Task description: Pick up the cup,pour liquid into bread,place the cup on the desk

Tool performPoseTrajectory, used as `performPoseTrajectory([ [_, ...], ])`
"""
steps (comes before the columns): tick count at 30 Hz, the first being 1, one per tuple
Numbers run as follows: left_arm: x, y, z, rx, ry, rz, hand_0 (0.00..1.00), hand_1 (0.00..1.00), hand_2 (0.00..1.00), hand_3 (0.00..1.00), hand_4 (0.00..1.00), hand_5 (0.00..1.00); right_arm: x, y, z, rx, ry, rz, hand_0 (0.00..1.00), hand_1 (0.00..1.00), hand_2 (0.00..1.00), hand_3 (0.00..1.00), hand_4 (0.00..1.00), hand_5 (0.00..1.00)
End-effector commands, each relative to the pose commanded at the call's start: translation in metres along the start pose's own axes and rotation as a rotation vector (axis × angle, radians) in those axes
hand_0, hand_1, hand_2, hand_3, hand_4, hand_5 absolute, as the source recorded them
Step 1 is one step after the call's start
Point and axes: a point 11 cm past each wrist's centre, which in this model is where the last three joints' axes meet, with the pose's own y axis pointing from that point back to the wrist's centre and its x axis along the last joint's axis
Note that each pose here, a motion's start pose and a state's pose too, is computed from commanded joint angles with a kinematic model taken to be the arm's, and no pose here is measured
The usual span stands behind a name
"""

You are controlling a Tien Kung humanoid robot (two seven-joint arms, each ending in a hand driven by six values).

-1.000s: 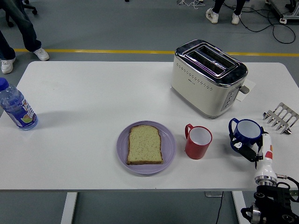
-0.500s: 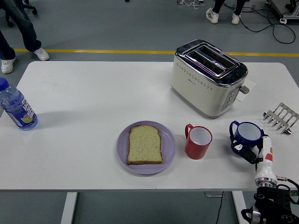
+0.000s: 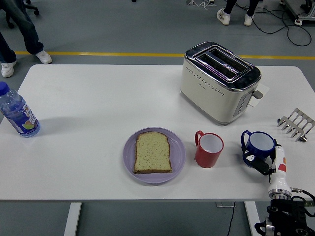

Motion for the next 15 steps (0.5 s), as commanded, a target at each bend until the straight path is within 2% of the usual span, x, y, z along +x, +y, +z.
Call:
performPoseTrajectory([
  [4, 0.0, 0.0, -0.0003, 0.001, -0.001, 0.0, 0.635, 0.646, 0.656, 0.552, 0.323, 0.834, 0.0, -0.0002, 0.001, -0.006, 0.009, -0.003, 0.584, 0.502, 0.649, 0.834, 0.755, 0.07],
  [5, -0.0001, 0.0, -0.0004, 0.001, -0.001, 0.0, 0.635, 0.647, 0.656, 0.552, 0.323, 0.835, 0.0, -0.0002, 0.0012, -0.007, 0.01, -0.004, 0.614, 0.526, 0.693, 0.887, 0.806, 0.073],
  [10, 0.0001, 0.0, 0.0001, 0.0, 0.002, 0.0, 0.635, 0.647, 0.656, 0.552, 0.323, 0.835, -0.0007, -0.0006, 0.0001, 0.0, 0.019, -0.009, 0.614, 0.526, 0.693, 0.887, 0.806, 0.073],
  [11, 0.0002, 0.0, 0.0005, -0.001, 0.002, 0.0, 0.635, 0.646, 0.657, 0.552, 0.323, 0.836, -0.0008, -0.0009, -0.0006, 0.005, 0.02, -0.01, 0.629, 0.537, 0.73, 0.949, 0.842, 0.075],
  [15, 0.0007, 0.0001, 0.0021, -0.004, 0.004, 0.001, 0.635, 0.646, 0.657, 0.552, 0.323, 0.836, -0.0007, -0.0019, -0.0031, 0.019, 0.022, -0.009, 0.629, 0.537, 0.73, 0.949, 0.842, 0.075],
])
